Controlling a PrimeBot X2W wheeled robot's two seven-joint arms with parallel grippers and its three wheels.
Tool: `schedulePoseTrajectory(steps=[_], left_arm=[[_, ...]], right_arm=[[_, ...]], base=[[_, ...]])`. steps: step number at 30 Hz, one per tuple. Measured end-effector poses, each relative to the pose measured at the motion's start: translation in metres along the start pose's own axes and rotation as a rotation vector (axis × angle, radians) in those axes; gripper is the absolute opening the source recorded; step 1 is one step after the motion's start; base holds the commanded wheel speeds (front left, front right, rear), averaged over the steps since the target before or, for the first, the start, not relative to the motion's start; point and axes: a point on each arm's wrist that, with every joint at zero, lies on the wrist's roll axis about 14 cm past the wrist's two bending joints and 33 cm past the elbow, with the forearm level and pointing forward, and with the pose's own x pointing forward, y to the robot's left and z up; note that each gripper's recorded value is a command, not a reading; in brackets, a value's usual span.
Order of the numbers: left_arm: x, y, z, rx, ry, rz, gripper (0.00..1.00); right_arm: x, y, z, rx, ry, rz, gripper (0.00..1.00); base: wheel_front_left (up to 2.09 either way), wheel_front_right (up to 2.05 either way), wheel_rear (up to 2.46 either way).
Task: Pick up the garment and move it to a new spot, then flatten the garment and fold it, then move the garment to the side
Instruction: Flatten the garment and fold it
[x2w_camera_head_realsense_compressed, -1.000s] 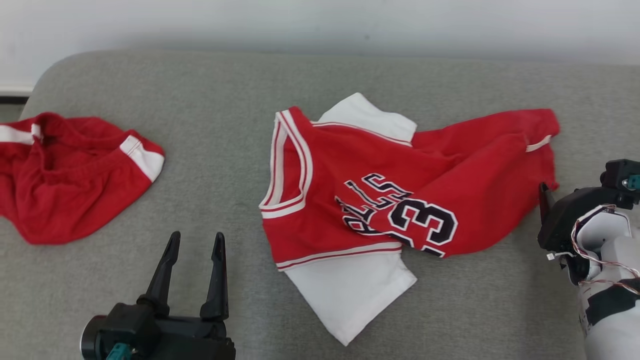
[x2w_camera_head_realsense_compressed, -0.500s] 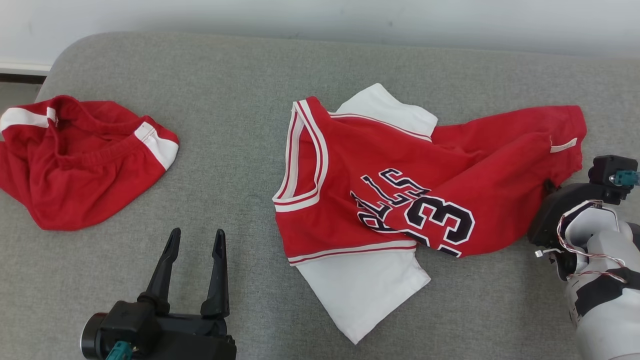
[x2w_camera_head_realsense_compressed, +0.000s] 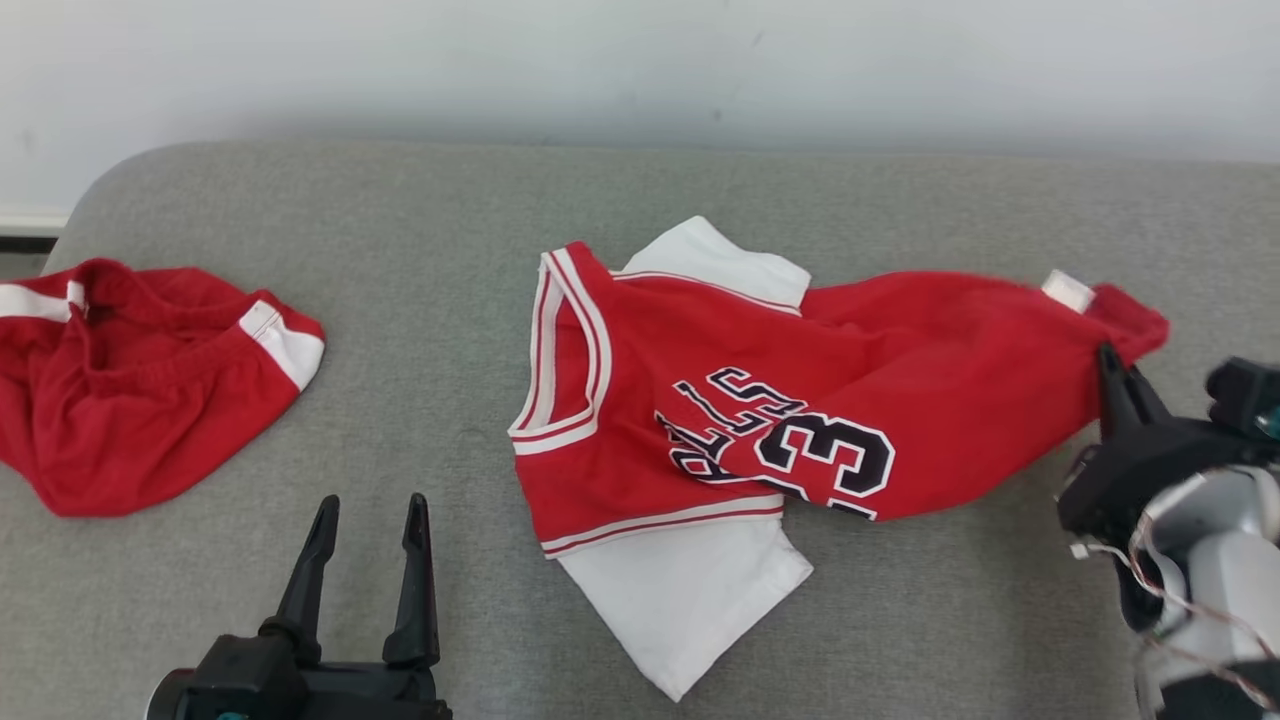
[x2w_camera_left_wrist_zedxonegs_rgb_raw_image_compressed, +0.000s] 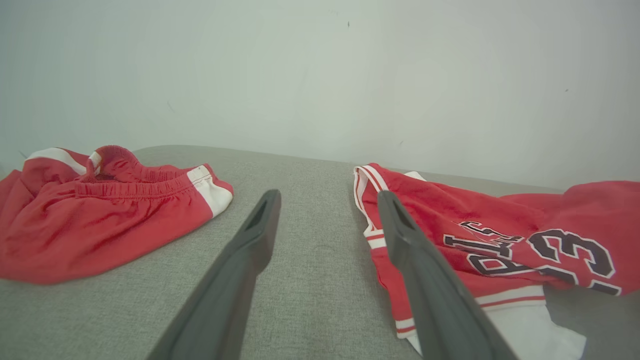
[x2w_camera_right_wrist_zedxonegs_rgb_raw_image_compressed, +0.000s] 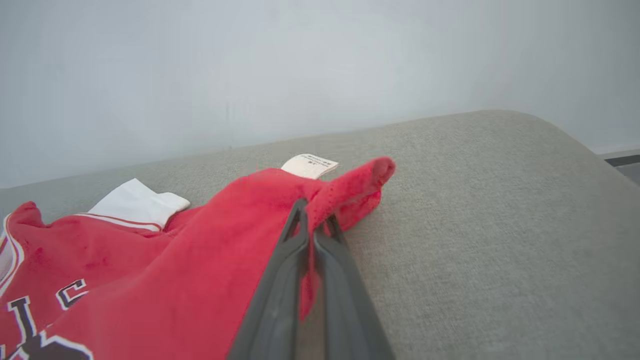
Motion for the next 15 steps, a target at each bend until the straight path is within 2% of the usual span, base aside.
schedulePoseTrajectory(steps=[9, 15], left_arm=[[0.004, -0.011, 0.004, -0.009, -0.015, -0.034, 1.00], [0.004, -0.012, 0.004, -0.012, -0.015, -0.039, 1.00]], right_arm=[[-0.082, -0.016, 0.052, -0.026, -0.092, -0.062, 0.00], [-0.124, -0.027, 0.043, -0.016, 0.016, -0.093, 0.00]], base=[[0.00, 0.00, 0.00], [0.00, 0.00, 0.00]])
